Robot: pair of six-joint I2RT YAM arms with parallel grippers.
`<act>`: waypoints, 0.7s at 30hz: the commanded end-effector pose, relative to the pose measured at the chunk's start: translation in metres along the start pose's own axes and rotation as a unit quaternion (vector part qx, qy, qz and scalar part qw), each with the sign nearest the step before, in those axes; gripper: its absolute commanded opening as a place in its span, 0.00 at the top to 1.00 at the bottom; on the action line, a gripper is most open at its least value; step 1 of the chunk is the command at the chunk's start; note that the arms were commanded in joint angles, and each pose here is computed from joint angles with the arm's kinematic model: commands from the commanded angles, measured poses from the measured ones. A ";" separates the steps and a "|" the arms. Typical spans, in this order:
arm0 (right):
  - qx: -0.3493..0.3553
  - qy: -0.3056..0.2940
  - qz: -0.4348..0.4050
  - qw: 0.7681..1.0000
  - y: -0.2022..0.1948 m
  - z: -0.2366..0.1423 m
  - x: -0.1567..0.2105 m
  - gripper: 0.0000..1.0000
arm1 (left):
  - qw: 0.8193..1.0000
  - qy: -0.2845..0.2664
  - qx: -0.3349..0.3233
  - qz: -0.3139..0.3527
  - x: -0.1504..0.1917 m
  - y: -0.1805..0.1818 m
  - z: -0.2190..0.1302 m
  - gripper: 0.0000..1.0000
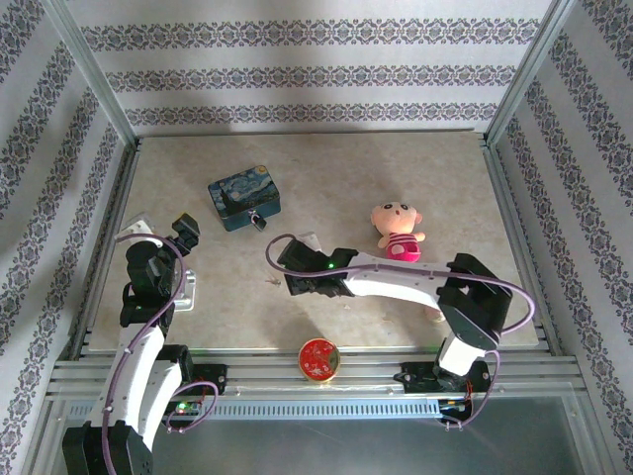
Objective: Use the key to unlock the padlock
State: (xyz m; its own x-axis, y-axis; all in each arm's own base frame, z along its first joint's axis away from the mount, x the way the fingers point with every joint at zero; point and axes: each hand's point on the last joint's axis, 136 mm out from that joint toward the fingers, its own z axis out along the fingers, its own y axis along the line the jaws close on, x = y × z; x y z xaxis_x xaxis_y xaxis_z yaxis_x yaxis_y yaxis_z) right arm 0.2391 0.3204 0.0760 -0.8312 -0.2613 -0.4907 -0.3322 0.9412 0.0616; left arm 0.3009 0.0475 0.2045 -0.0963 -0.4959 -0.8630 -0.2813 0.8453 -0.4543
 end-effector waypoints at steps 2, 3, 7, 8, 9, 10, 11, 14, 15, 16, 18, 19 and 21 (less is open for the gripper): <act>-0.010 0.022 0.000 1.000 0.015 0.005 0.004 0.28 | 1.000 0.001 -0.025 -0.011 0.004 0.011 -0.003 0.01; -0.010 0.022 -0.001 1.000 0.017 0.006 0.003 0.29 | 1.000 -0.001 -0.026 -0.010 0.003 0.012 -0.004 0.01; -0.011 0.026 -0.012 1.000 0.024 0.011 0.000 0.33 | 1.000 -0.007 -0.028 -0.010 0.004 0.015 -0.006 0.01; -0.010 0.027 -0.015 0.999 0.026 0.012 -0.001 0.33 | 1.000 -0.008 -0.029 -0.011 0.004 0.015 -0.006 0.01; -0.011 0.030 -0.019 0.999 0.028 0.014 -0.001 0.34 | 0.999 -0.008 -0.030 -0.010 0.005 0.016 -0.006 0.01; -0.011 0.032 -0.022 0.999 0.030 0.015 -0.001 0.34 | 0.999 -0.008 -0.031 -0.012 0.005 0.016 -0.006 0.01; -0.013 0.035 -0.025 0.999 0.033 0.016 -0.001 0.34 | 0.999 -0.008 -0.033 -0.010 0.005 0.017 -0.006 0.01; -0.023 0.041 -0.038 0.998 0.044 0.021 0.002 0.35 | 0.999 -0.009 -0.033 -0.009 0.005 0.017 -0.006 0.01; -0.025 0.041 -0.043 0.998 0.048 0.022 0.001 0.35 | 0.999 -0.009 -0.034 -0.008 0.005 0.017 -0.006 0.01; -0.027 0.043 -0.046 0.998 0.052 0.023 0.000 0.35 | 0.999 -0.010 -0.034 -0.008 0.004 0.017 -0.005 0.01; -0.027 0.048 -0.048 0.997 0.058 0.028 0.000 0.37 | 0.999 -0.011 -0.034 -0.009 0.005 0.018 -0.005 0.01; -0.026 0.052 -0.049 0.997 0.059 0.031 0.000 0.37 | 0.999 -0.011 -0.034 -0.009 0.005 0.018 -0.005 0.01; -0.021 0.055 -0.050 0.997 0.062 0.036 -0.002 0.40 | 0.999 -0.011 -0.033 -0.009 0.005 0.018 -0.005 0.01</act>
State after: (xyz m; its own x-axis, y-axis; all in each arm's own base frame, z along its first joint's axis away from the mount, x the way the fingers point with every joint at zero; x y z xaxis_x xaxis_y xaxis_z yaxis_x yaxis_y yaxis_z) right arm 0.2389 0.3814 0.0545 -0.8366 -0.3456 -0.4251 -0.4131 0.9076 0.0752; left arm 0.2933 0.0551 0.1984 -0.0742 -0.5025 -0.8614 -0.3253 0.8287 -0.4554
